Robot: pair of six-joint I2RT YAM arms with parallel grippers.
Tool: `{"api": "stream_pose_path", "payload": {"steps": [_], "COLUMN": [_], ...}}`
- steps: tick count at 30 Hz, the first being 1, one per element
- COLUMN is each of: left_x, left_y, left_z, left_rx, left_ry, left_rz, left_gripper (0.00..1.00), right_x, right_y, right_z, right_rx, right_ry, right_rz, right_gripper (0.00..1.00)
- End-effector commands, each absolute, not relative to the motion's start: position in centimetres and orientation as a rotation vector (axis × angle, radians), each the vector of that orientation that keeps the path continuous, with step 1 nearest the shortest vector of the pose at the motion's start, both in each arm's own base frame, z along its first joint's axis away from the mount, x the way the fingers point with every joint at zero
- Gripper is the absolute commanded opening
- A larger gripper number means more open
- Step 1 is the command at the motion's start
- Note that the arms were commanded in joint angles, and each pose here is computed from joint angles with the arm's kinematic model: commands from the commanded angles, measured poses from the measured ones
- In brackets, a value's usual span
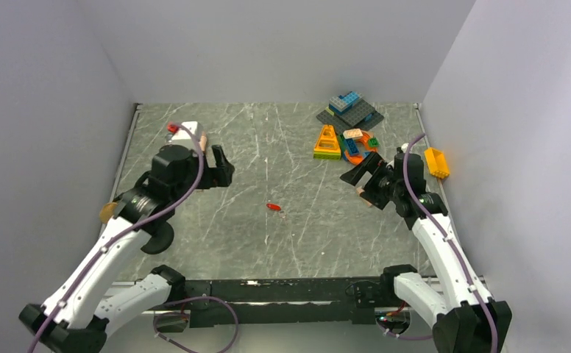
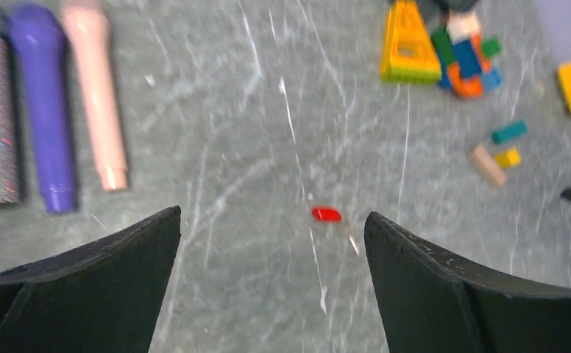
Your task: Remove the keys from the keyring
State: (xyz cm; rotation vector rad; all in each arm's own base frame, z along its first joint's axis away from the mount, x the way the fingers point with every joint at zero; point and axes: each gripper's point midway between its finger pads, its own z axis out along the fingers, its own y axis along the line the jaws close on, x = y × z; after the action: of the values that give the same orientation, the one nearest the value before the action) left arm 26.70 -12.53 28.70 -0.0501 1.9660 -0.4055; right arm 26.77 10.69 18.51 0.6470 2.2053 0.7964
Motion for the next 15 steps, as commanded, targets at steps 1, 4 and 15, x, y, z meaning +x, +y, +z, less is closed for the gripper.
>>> {"api": "stream_pose_path", "payload": {"steps": [1,4,15], "left_x": [25.0,24.1,23.2], "left_y": [-16.0,-18.6,-22.5], "left_z": [25.4,23.5,17.2], "left_rx": [0.053,0.108,0.150], "left_ry": [2.128,2.164,2.352], "left_rz": [-0.589,-0.753,-0.924], "left_gripper": [0.98,0.99,0.87], "right_x": [26.4,25.9,23.0], "right_y": [11.1,11.5,12.9], "right_z": [19.2,19.1,19.5], "right_rx": [0.615,0.577,0.542], "right_ry": [2.250,2.260,2.219], "right_rz": [0.811,0.844,0.992], "right_gripper": [1.00,1.00,1.00]}}
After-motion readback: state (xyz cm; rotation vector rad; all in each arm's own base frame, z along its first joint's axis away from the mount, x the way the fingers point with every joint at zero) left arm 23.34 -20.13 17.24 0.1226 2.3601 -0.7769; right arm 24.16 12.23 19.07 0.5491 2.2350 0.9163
